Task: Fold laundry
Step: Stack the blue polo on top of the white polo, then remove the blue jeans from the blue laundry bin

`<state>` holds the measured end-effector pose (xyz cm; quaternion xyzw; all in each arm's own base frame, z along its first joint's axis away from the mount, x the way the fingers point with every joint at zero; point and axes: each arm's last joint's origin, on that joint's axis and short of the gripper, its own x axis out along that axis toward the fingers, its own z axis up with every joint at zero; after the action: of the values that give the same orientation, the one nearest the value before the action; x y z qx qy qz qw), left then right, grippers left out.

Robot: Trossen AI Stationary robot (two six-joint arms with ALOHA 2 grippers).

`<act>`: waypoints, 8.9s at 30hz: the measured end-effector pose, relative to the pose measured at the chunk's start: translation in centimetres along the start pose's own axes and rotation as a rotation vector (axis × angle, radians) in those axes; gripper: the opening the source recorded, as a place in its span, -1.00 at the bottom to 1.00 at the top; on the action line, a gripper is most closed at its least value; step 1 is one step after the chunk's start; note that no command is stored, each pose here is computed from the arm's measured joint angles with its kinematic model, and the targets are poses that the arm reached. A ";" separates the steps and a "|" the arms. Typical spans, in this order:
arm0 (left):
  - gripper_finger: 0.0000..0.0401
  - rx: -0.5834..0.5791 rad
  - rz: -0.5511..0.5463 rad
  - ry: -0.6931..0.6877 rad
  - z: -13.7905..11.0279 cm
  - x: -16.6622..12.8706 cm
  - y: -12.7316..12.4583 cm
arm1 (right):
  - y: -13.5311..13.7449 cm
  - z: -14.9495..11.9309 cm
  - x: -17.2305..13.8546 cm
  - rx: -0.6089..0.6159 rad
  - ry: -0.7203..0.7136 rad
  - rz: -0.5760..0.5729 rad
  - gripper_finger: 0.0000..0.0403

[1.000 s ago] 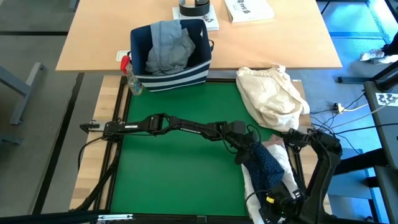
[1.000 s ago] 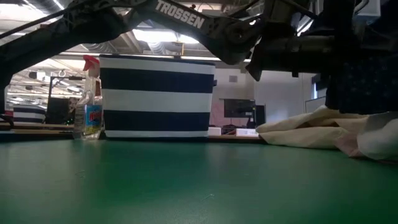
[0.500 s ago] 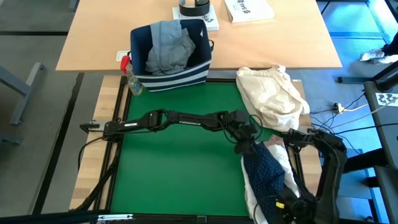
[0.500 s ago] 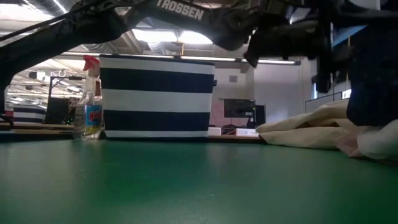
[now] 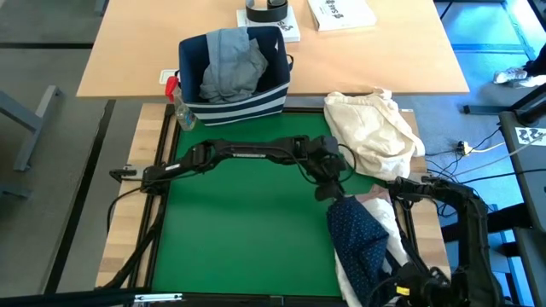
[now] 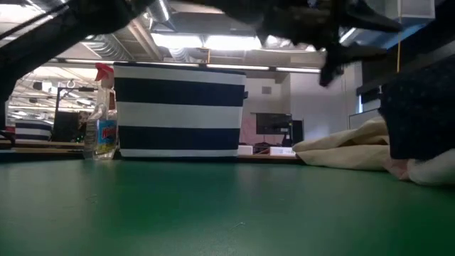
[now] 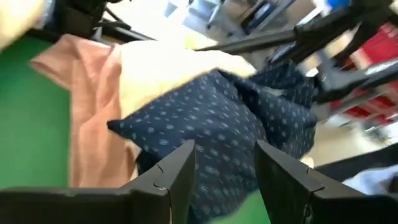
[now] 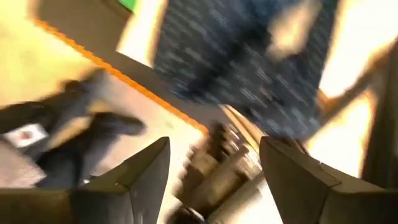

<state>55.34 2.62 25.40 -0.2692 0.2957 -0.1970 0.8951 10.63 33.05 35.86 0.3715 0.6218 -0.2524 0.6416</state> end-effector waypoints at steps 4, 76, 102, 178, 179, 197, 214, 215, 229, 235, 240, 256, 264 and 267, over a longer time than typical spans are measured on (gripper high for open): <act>-0.23 0.113 0.152 0.053 0.0 -2.0 -3.7 | 0.9 1.2 -0.8 -0.080 -0.252 0.185 0.23; -0.23 0.068 0.432 0.254 -18.3 -17.7 -10.1 | 1.9 21.0 0.0 -0.394 -0.312 -0.142 -0.09; -0.23 -0.057 0.397 0.042 -26.1 -25.3 -11.2 | -9.8 25.1 5.1 0.004 -0.017 0.068 -0.07; -0.23 -0.011 0.518 -0.070 -25.5 -25.4 -11.0 | -6.9 20.6 1.0 0.009 -0.212 0.251 0.16; -0.23 -0.011 0.518 -0.071 -25.5 -25.4 -11.0 | -6.4 20.6 1.6 -0.032 -0.212 0.260 0.15; -0.23 -0.008 0.535 -0.077 -25.5 -25.4 -10.9 | -8.3 18.1 12.3 -0.094 0.044 -0.064 -0.09; -0.23 0.008 0.468 -0.145 -24.7 -25.3 -11.4 | -3.1 20.4 0.8 -0.185 -0.336 0.281 -0.09; -0.23 0.011 0.464 -0.154 -24.5 -25.4 -11.6 | -2.9 21.1 0.7 -0.189 -0.407 0.287 -0.09; -0.23 0.172 0.734 -0.507 -15.6 -31.9 -14.3 | -6.1 34.0 -0.9 -0.472 -0.683 -0.019 -0.09; -0.23 0.178 0.928 -0.610 -11.7 -35.5 -13.3 | -9.6 39.5 -2.2 -0.570 -0.706 -0.054 -0.09; -0.19 0.097 1.069 -0.701 -8.8 -38.4 -11.6 | -12.1 42.7 -3.3 -0.663 -0.772 -0.022 -0.09; 0.28 -0.198 1.261 -0.637 -0.2 -47.1 -0.4 | -20.5 47.3 -5.5 -0.511 -0.866 -0.036 -0.09; 0.26 -0.343 1.341 -0.528 -0.7 -51.2 7.7 | -23.0 48.3 -5.6 -0.411 -0.862 -0.069 -0.09; 0.26 -0.394 1.319 -0.484 -1.4 -51.3 10.1 | -23.2 48.8 -5.1 -0.390 -0.842 -0.063 -0.09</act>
<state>18.02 36.24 40.10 -0.2272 0.2202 0.5054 0.8028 21.71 -20.09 34.65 0.0903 0.3541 -0.2791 0.8880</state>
